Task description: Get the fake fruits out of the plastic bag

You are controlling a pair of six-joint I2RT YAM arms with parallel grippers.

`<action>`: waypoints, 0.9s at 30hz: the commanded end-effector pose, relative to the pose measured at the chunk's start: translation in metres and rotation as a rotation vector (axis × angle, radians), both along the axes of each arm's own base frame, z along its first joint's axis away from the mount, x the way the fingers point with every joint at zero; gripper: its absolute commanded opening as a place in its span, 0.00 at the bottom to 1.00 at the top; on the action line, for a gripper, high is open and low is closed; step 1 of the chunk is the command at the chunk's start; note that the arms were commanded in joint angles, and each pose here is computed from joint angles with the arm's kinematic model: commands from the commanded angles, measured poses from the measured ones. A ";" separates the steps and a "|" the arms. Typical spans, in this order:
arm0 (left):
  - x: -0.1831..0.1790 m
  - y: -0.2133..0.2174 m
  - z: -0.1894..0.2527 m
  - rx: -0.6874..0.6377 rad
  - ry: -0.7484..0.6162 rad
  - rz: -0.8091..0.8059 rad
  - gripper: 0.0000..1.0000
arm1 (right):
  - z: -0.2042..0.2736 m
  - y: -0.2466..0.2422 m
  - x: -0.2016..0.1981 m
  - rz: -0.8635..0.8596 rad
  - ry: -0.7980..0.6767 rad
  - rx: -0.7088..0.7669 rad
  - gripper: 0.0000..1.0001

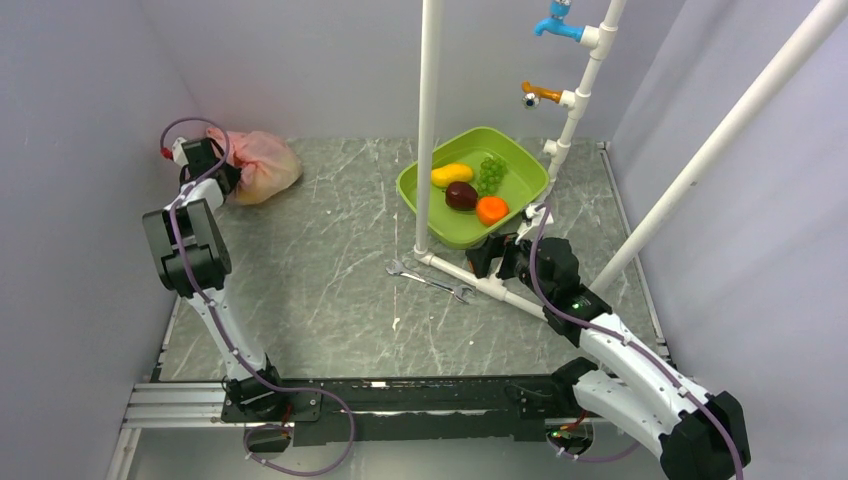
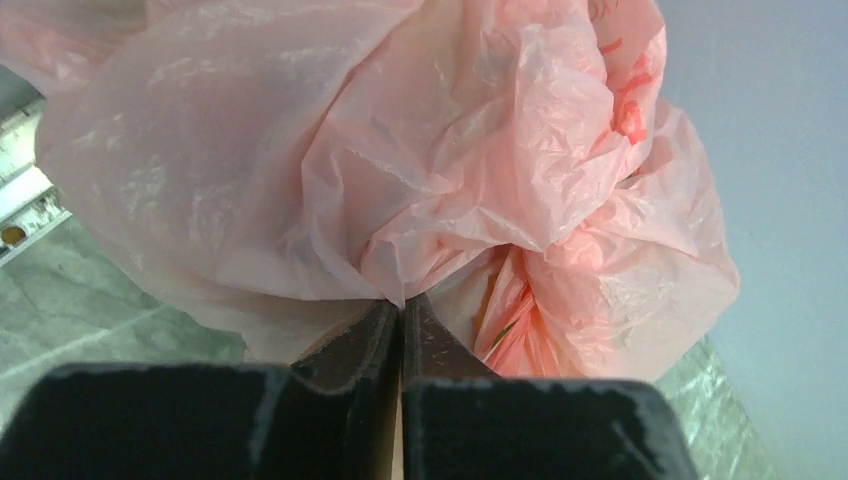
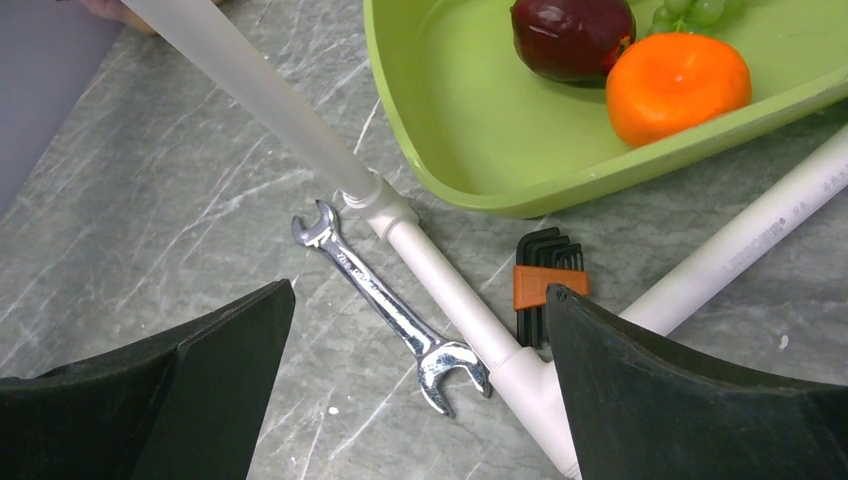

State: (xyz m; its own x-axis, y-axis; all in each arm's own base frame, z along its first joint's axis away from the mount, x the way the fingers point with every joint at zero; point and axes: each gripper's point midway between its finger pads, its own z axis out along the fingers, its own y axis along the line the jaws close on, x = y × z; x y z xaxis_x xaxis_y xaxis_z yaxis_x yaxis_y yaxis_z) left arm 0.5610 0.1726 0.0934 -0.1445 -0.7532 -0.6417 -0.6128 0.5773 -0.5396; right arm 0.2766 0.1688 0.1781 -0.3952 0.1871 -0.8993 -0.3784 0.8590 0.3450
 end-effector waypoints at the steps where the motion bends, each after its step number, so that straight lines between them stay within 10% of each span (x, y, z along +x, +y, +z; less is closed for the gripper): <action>1: -0.021 -0.039 0.007 -0.079 0.048 -0.133 0.06 | 0.019 0.000 0.008 -0.018 -0.044 -0.001 1.00; 27: -0.300 -0.272 -0.012 -0.156 0.176 -0.750 0.02 | -0.012 0.035 -0.034 0.146 0.217 0.019 1.00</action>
